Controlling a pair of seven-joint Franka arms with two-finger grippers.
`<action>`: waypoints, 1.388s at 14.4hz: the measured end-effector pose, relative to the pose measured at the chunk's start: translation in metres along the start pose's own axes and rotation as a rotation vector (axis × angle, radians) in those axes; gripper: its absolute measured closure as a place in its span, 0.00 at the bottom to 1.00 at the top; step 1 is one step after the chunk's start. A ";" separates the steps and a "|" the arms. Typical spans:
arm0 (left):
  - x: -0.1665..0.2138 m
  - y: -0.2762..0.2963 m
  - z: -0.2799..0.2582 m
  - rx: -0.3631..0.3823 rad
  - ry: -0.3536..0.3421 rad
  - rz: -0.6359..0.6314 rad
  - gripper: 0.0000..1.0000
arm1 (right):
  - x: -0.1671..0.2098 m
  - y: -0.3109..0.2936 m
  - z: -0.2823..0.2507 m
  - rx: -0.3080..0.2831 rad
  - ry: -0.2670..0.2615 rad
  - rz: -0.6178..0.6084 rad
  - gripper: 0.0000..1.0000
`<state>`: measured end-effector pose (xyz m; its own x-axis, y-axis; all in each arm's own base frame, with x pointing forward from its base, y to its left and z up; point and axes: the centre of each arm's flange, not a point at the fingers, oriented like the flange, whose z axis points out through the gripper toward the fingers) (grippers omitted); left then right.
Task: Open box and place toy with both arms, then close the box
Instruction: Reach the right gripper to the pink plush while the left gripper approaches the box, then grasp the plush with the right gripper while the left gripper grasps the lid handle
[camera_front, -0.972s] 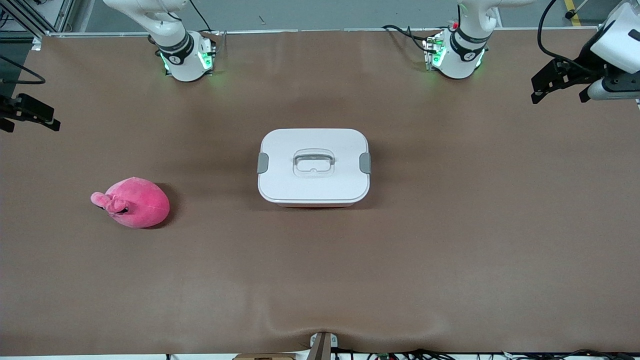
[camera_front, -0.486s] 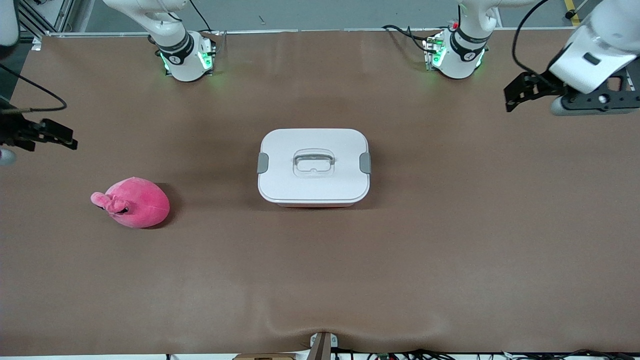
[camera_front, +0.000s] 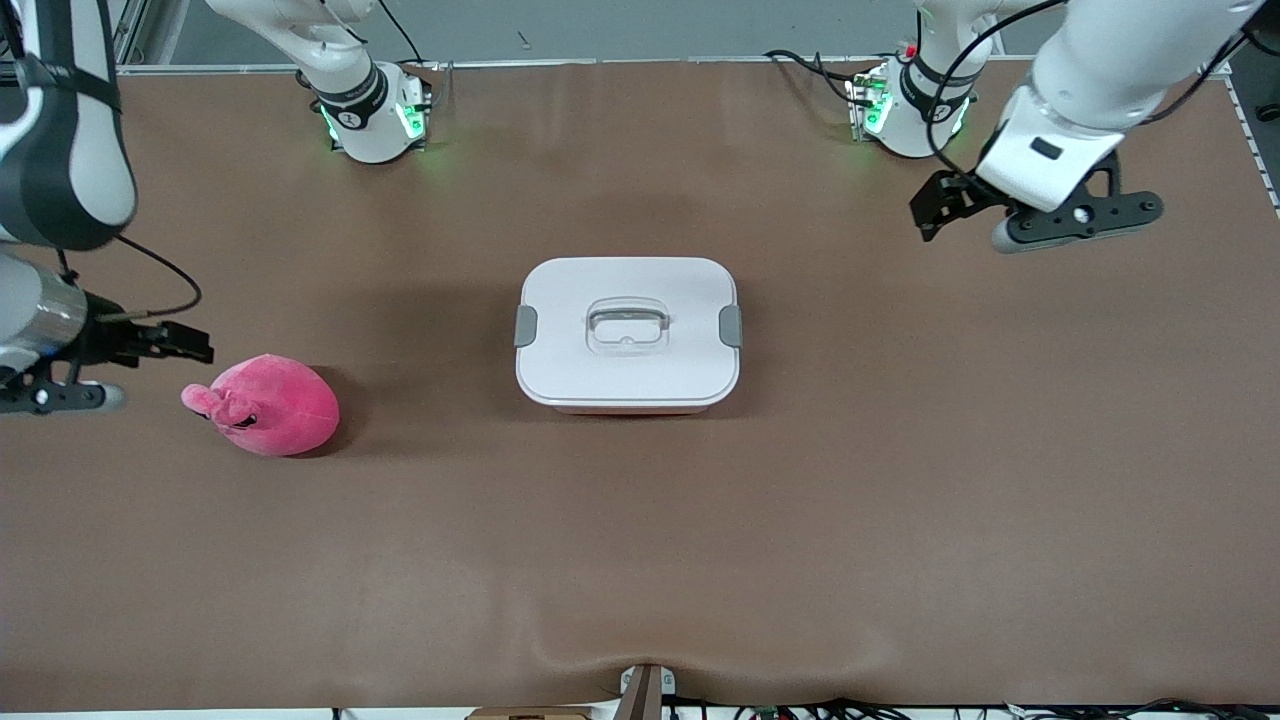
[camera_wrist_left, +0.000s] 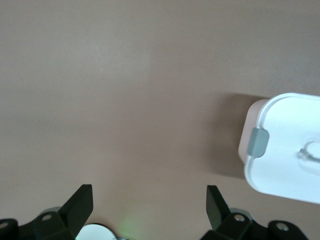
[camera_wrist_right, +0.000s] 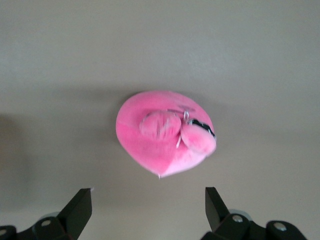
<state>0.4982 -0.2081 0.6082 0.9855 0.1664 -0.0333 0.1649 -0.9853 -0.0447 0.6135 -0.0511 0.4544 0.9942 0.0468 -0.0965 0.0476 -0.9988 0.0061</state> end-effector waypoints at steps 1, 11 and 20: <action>-0.005 0.013 0.005 -0.001 0.002 -0.027 0.00 | 0.007 -0.001 0.012 -0.001 0.002 -0.003 0.00; -0.047 0.126 0.059 -0.032 -0.023 -0.380 0.00 | 0.040 0.002 0.083 -0.008 0.015 -0.004 0.04; -0.103 0.234 0.138 -0.009 0.051 -0.679 0.27 | 0.039 0.006 0.089 -0.007 -0.005 -0.019 0.63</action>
<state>0.4294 -0.4508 0.4638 0.6637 0.7466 0.0461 0.7479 -0.6630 -0.0308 0.6440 -0.0561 0.3626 0.9926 0.0657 -0.1020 0.0672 -0.9977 0.0108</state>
